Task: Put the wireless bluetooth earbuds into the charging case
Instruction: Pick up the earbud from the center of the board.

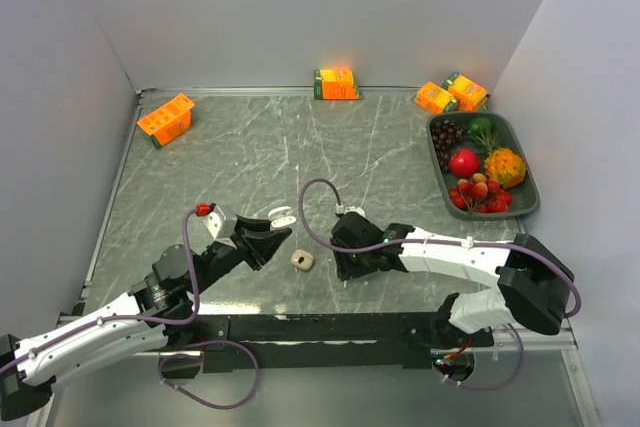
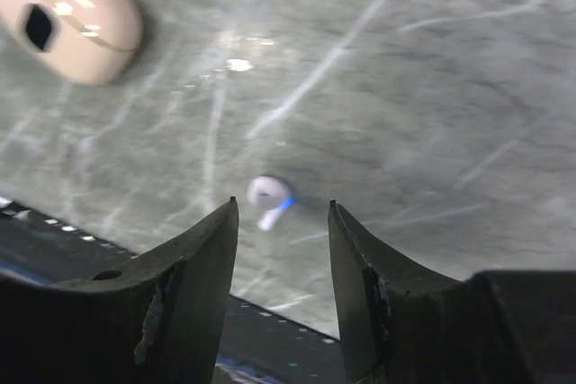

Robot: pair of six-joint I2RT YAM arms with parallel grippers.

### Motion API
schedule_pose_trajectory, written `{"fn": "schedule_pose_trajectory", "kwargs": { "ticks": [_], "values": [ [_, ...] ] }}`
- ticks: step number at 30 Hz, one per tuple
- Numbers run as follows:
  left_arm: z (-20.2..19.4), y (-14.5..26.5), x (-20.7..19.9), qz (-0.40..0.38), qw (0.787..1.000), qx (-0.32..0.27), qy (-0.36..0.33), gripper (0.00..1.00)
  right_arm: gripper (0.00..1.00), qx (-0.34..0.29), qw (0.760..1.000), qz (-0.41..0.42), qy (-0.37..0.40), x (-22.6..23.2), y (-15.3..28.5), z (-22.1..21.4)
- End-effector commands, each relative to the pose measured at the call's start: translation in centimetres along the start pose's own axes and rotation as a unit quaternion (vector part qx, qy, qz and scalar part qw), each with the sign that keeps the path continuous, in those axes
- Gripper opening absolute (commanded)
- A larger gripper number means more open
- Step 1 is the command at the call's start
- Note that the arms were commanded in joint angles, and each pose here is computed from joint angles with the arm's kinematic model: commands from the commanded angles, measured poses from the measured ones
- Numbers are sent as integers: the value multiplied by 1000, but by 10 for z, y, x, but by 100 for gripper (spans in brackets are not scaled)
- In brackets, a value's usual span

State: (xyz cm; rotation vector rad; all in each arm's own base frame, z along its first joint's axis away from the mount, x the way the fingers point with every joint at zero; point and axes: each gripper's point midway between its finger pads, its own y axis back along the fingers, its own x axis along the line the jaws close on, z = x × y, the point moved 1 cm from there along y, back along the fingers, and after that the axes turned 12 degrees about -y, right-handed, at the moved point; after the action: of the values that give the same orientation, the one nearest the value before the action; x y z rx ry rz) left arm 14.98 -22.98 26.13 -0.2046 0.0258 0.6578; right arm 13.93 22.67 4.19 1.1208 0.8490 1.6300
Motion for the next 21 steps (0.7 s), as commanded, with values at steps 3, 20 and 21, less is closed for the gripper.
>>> {"fn": "schedule_pose_trajectory", "kwargs": {
  "ticks": [3,20,21],
  "values": [
    [19,0,0,4,1000,-28,9,1,51,3,999,20,-48,26,2,1],
    [20,2,-3,2,999,-29,14,1,45,25,996,-32,-81,13,-25,-12],
    [21,3,-3,2,999,-30,14,1,45,26,996,-34,-80,12,-26,-13]
  ]
}}
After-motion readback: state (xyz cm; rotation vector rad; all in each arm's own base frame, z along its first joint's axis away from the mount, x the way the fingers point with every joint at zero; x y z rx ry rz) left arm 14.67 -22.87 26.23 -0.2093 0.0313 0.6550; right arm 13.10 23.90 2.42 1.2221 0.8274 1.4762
